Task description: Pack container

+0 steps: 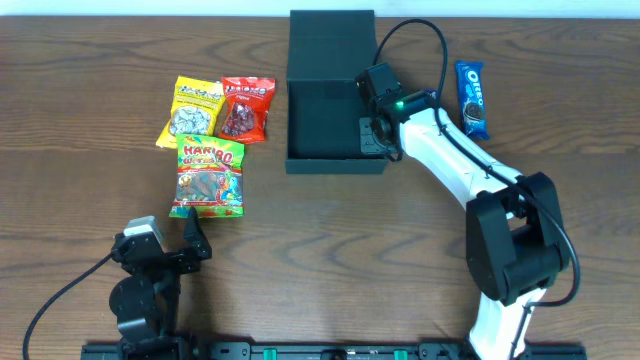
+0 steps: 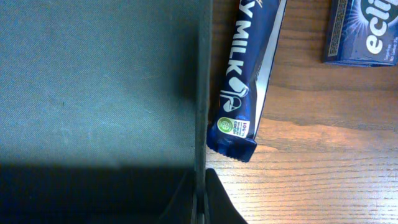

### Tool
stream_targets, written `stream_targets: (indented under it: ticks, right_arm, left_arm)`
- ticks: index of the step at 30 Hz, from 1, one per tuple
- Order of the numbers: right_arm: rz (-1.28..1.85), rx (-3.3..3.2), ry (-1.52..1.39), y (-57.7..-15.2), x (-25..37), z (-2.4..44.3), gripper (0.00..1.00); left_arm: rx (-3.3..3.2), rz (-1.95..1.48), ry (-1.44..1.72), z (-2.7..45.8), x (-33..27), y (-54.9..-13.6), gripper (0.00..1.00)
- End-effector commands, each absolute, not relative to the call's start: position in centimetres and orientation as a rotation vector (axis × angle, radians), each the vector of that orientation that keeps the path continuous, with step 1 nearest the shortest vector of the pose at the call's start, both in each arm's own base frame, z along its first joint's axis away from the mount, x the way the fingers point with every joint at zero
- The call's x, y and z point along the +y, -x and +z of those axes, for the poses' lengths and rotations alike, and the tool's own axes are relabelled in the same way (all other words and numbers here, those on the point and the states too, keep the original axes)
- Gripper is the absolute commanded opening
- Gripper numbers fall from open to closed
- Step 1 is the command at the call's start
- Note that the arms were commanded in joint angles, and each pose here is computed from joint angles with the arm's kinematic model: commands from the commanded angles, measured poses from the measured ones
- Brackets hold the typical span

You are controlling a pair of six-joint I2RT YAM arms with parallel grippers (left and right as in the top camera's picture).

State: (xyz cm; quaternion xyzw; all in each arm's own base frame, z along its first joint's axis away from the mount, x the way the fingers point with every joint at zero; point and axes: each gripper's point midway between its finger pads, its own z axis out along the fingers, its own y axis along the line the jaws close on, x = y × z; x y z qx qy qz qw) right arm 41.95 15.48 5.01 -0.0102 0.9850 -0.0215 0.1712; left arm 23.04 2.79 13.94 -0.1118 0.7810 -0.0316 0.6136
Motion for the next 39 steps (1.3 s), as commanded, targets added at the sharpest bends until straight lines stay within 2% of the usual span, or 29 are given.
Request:
stream_targets:
  ticks: [1, 2, 3, 4, 7, 11, 18, 21, 25, 31, 39]
  right_arm:
    - [-0.093, 2.826, 0.053, -41.6, 14.5, 4.4, 0.19]
    - [-0.093, 2.827, 0.053, -41.5, 14.5, 4.4, 0.44]
    - [-0.093, 2.828, 0.053, -41.5, 14.5, 4.4, 0.55]
    - [-0.084, 2.831, 0.055, -41.5, 14.6, 4.4, 0.72]
    - [0.008, 2.842, 0.066, -41.1, 15.6, 6.1, 0.88]
    - [0.063, 2.763, 0.060, -41.5, 15.9, 12.2, 0.99]
    - [0.169, 2.539, 0.055, -39.8, 15.2, 24.9, 0.99]
    - [0.202, 2.429, 0.074, -37.2, 14.0, 30.1, 0.99]
    - [0.234, 2.347, 0.066, -32.9, 12.2, 34.5, 0.99]
    - [0.240, 2.325, 0.074, -27.5, 9.9, 36.8, 0.99]
    - [0.223, 2.474, 0.106, -22.7, 8.5, 34.7, 0.99]
  left_arm:
    - [1.828, -0.060, 0.259, 12.7, 2.9, -23.0, 0.95]
    - [1.828, -0.060, 0.259, 12.7, 2.9, -23.0, 0.95]
    - [1.828, -0.060, 0.259, 12.7, 2.9, -23.0, 0.95]
    - [1.828, -0.060, 0.259, 12.7, 2.9, -23.0, 0.95]
    - [1.828, -0.060, 0.259, 12.7, 2.9, -23.0, 0.95]
    - [1.828, -0.060, 0.259, 12.7, 2.9, -23.0, 0.95]
    - [1.828, -0.060, 0.259, 12.7, 2.9, -23.0, 0.95]
    - [1.828, -0.060, 0.259, 12.7, 2.9, -23.0, 0.95]
    - [1.828, -0.060, 0.259, 12.7, 2.9, -23.0, 0.95]
    - [1.828, -0.060, 0.259, 12.7, 2.9, -23.0, 0.95]
    - [1.828, -0.060, 0.259, 12.7, 2.9, -23.0, 0.95]
